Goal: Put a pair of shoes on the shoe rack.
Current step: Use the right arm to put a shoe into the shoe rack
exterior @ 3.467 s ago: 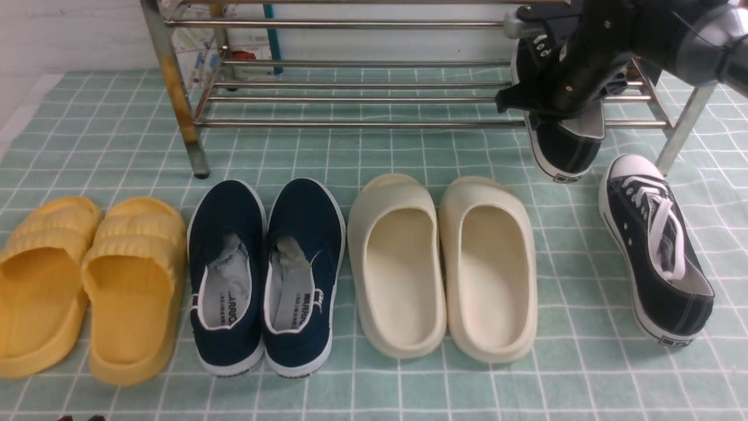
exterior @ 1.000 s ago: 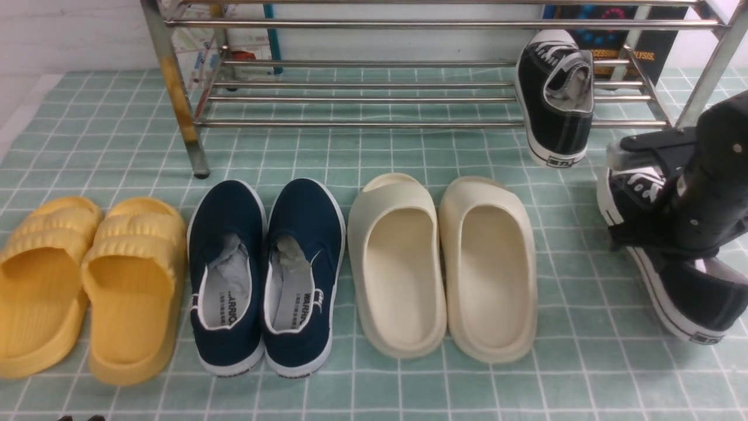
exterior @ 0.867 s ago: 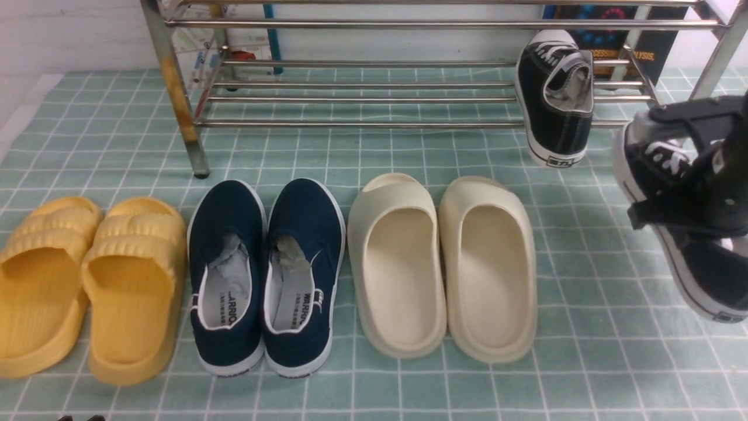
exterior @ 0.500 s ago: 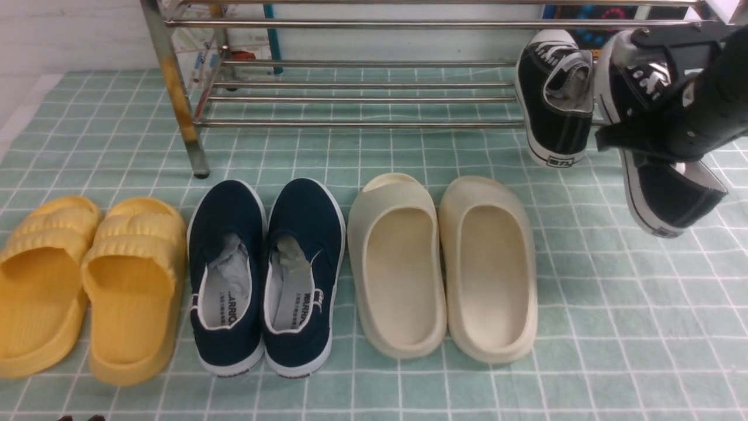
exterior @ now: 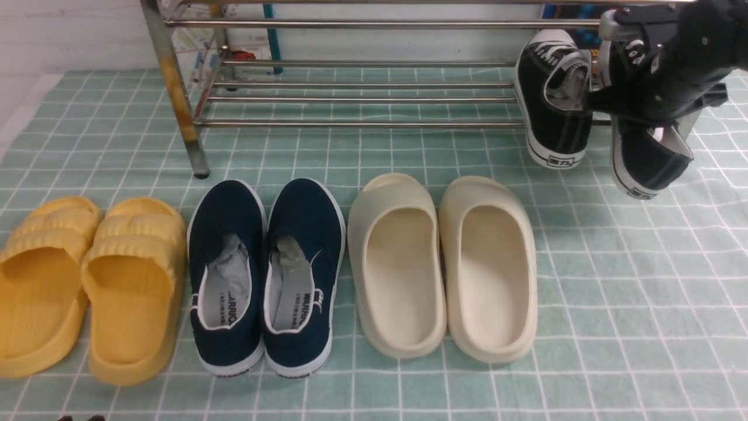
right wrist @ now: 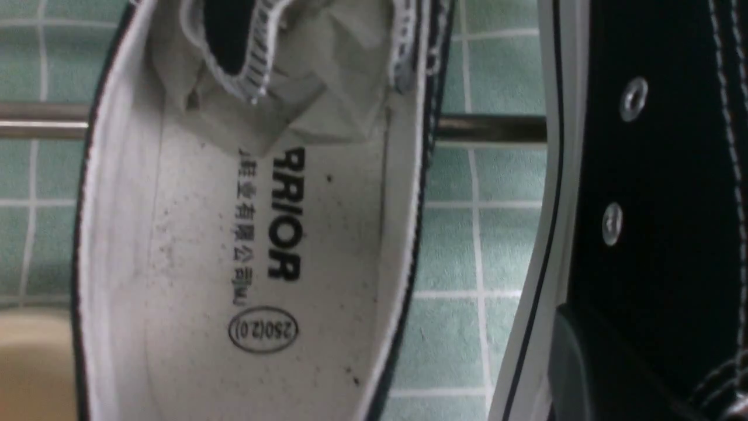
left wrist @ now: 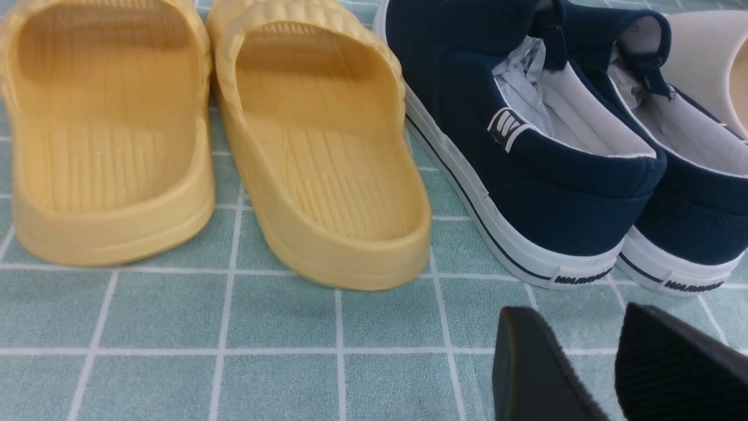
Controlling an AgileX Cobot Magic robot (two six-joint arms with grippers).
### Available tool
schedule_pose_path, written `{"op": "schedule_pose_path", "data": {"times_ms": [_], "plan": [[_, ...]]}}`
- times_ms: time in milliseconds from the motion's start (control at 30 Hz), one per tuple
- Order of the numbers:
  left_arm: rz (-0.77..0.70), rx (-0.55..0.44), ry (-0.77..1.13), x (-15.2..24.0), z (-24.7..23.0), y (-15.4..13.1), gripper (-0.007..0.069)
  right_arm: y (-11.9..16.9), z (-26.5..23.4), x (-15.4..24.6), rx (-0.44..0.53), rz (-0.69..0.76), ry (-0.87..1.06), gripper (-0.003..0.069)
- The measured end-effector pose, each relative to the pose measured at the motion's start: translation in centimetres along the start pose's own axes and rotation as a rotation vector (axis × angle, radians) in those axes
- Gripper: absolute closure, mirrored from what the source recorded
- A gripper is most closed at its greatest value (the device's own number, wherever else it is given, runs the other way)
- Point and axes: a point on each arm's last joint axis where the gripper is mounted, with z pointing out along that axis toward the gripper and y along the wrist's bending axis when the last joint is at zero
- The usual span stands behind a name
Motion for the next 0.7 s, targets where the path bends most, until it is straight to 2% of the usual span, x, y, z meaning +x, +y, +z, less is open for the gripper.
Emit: {"op": "schedule_pose_path", "data": {"times_ms": [300,433,567,600,667,700], "plan": [[0.0,0.0,0.0,0.0,0.0,0.0,0.0386,0.4,2.2,-1.5,-0.01,0.002,-0.011,0.0636],[0.0,0.0,0.0,0.0,0.0,0.0,0.0386,0.4,2.6,-1.6,-0.012,-0.06,-0.01,0.0615],[0.0,0.0,0.0,0.0,0.0,0.0,0.0386,0.4,2.7,-1.8,-0.011,-0.12,-0.028,0.0557],[0.0,0.0,0.0,0.0,0.0,0.0,0.0386,0.2,2.6,-2.1,-0.006,-0.147,-0.043,0.0515],[0.0,0.0,0.0,0.0,0.0,0.0,0.0386,0.1,2.5,-2.2,-0.001,-0.164,-0.048,0.0477],[0.0,0.0,0.0,0.0,0.0,0.0,0.0386,0.1,2.5,-2.1,0.004,-0.18,-0.041,0.0421]]}}
